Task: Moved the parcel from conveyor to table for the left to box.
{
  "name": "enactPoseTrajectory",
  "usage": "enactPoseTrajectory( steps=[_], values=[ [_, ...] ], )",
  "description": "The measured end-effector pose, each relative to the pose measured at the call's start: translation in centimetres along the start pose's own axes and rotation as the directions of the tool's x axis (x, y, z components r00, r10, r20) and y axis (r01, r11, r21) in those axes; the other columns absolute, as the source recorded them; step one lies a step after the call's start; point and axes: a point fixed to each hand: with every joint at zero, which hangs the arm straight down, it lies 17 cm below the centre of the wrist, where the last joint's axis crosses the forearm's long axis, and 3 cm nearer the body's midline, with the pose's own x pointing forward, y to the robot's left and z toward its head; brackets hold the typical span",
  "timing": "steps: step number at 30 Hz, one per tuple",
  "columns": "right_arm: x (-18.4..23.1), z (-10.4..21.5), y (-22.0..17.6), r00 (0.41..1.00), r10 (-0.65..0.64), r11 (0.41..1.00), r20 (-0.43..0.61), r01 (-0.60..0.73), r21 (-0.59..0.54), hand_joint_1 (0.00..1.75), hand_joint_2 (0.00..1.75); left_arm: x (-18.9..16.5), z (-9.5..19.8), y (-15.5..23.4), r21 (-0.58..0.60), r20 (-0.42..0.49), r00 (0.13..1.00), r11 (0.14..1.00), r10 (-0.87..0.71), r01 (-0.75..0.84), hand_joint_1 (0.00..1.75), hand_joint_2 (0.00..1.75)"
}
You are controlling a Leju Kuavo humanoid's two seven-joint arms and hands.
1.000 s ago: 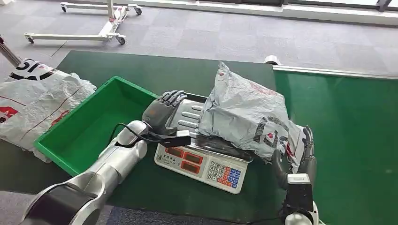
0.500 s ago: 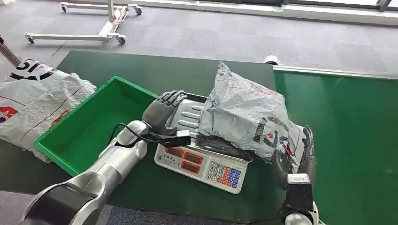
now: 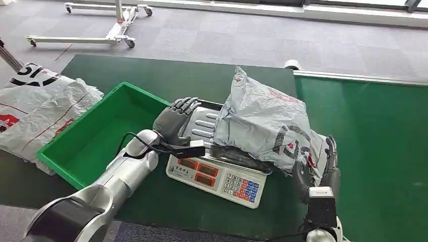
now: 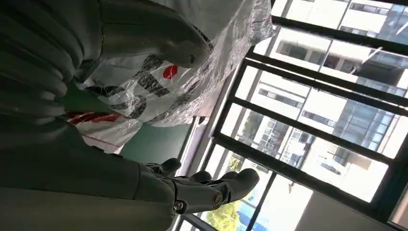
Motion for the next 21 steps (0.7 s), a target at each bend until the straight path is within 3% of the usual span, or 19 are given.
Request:
enactPoseTrajectory(
  steps=[21],
  values=[
    [0.0, 0.0, 0.0, 1.0, 0.0, 1.0, 0.0, 0.0, 0.0, 0.0, 1.75, 0.0, 0.01, -0.01, 0.0, 0.0, 1.0, 1.0, 0.0, 0.0, 0.0, 1.75]
  ],
)
